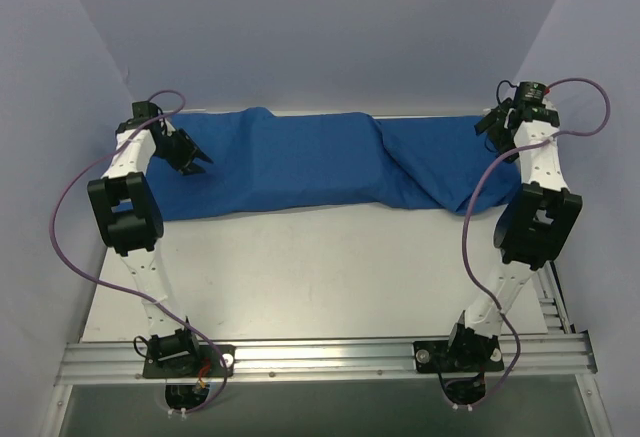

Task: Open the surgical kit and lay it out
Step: Open the surgical kit at the center of the board.

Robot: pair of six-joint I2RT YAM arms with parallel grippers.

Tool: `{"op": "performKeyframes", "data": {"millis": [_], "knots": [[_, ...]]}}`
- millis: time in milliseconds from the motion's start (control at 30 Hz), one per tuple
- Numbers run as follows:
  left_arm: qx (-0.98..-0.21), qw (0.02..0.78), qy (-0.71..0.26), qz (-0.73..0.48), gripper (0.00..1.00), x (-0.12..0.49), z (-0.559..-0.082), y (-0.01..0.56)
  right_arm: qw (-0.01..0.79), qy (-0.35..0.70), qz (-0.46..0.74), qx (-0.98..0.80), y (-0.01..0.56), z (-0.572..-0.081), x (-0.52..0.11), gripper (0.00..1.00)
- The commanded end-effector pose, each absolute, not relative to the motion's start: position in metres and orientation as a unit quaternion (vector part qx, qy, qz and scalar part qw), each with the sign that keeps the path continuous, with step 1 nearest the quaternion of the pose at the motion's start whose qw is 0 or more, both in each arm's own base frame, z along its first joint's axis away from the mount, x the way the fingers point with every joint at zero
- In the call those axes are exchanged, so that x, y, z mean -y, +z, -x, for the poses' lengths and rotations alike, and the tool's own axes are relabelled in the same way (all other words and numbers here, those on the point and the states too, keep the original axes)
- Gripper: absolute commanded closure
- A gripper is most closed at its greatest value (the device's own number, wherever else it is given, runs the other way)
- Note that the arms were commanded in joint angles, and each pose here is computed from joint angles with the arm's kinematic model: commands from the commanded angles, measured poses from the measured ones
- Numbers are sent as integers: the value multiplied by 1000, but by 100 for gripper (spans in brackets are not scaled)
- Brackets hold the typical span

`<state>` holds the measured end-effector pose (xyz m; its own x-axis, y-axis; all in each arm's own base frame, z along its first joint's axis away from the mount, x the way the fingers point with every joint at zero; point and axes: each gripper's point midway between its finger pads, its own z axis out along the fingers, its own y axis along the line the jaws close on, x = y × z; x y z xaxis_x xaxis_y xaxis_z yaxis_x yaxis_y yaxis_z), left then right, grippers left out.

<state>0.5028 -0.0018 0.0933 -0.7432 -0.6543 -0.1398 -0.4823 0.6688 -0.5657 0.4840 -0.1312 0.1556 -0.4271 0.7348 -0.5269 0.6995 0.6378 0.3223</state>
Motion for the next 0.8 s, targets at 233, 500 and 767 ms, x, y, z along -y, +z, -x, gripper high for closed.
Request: {"op": "performKeyframes", "data": {"millis": [233,500,767], "knots": [[-898,178,-262,305,53,3,-512,95,240,34,-440,-865,91,-506,95,32],[-899,178,-262,302,53,3,-510,97,229,26,-364,-902,73,-513,85,30],[-900,179,-262,300,53,4,-508,98,226,-3,-320,-920,62,-503,94,35]]}}
